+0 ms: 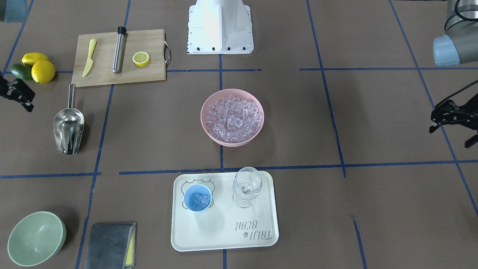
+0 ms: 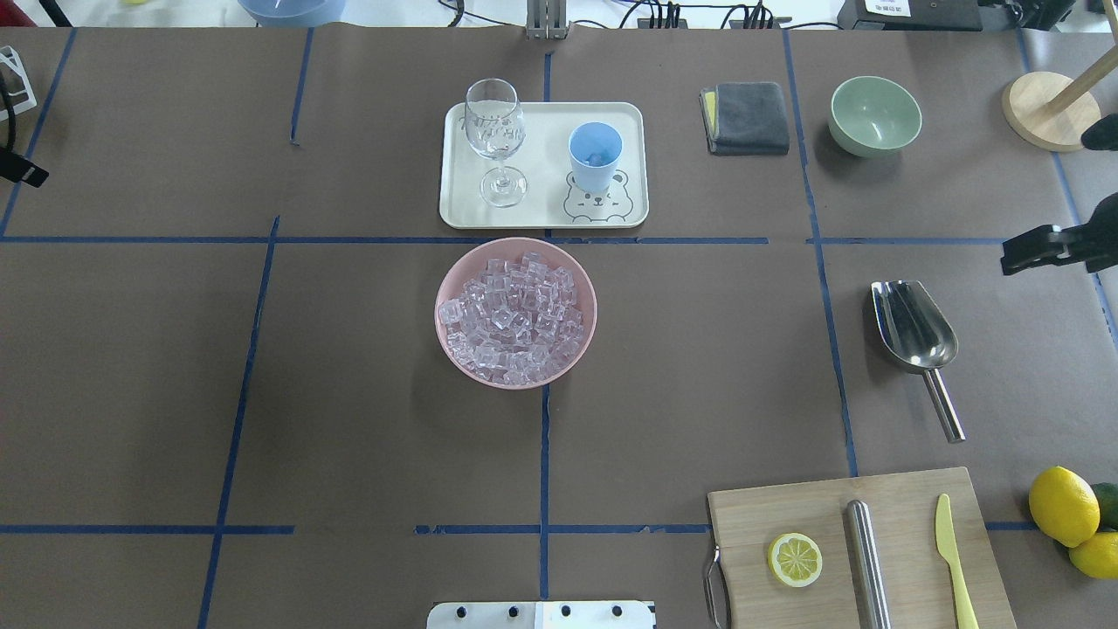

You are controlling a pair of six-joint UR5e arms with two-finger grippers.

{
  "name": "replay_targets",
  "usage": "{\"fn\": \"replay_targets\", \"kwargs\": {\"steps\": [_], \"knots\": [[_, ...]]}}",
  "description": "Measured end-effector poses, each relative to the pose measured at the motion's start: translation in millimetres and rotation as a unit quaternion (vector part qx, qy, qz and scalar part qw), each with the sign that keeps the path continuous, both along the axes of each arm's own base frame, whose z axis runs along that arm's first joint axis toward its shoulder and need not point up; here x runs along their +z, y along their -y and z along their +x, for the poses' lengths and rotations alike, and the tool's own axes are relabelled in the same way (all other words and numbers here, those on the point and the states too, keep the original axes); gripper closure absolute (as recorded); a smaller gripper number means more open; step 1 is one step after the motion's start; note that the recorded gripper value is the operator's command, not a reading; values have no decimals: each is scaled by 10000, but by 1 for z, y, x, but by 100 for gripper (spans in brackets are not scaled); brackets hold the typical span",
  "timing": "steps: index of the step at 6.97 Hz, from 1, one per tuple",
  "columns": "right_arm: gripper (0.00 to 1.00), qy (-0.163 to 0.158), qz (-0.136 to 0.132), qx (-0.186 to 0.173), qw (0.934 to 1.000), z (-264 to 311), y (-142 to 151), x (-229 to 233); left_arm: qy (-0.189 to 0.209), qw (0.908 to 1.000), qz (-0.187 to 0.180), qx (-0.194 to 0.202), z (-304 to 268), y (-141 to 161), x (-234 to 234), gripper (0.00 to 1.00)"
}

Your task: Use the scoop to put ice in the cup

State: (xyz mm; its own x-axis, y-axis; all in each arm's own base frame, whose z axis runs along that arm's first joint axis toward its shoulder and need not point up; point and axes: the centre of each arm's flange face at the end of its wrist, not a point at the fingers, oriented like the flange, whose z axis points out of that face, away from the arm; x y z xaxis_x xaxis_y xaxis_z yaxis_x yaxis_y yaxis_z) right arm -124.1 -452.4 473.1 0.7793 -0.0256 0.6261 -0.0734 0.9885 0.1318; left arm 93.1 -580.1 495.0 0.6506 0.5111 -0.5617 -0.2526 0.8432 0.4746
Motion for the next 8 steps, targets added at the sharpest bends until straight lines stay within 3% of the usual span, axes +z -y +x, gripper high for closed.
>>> {"fn": "replay_targets", "kwargs": {"steps": [2, 3, 5, 8], "knots": [[0, -234, 285, -692, 9969, 63, 12, 33, 120, 9992, -302, -215, -34, -1, 16, 0], [0, -154, 296, -885, 9955, 90, 14, 55, 222, 9987, -428, -156, -52, -5, 35, 0], [0, 107, 354, -1100, 9932, 137, 9, 93, 383, 9952, -894, -90, -102, -15, 85, 0], [0, 160, 381, -1169, 9923, 160, -10, 117, 148, 9825, -1802, -443, -153, -40, 116, 0]]}}
